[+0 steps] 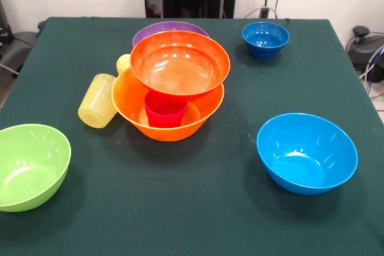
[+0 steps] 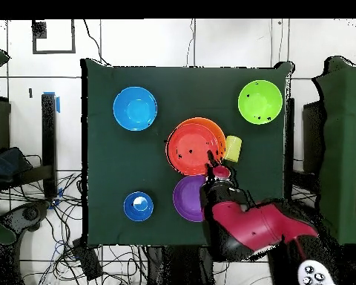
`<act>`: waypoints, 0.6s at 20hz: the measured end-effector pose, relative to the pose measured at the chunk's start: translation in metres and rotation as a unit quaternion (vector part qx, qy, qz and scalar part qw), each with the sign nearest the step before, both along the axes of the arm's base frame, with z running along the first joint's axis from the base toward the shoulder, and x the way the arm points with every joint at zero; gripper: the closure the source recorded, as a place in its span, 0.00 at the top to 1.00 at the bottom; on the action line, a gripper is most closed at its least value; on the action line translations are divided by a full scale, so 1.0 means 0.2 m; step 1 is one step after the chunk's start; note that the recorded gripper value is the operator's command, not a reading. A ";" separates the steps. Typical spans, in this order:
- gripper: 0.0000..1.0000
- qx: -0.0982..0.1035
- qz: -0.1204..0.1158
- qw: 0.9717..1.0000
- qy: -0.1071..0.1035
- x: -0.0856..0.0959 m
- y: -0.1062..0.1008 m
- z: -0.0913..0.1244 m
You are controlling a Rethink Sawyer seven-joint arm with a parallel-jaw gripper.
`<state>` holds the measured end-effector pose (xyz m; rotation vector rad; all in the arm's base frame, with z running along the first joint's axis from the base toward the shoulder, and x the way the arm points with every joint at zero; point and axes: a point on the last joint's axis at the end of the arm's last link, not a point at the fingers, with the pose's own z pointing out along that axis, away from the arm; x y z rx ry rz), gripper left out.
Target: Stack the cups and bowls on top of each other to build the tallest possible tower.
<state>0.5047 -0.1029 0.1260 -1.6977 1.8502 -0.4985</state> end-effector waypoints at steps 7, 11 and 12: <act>1.00 0.035 -0.126 0.991 0.015 0.04 -0.45 0.17; 1.00 0.045 -0.179 0.982 0.036 0.01 -0.66 0.24; 1.00 0.041 -0.182 0.982 0.041 0.00 -0.69 0.24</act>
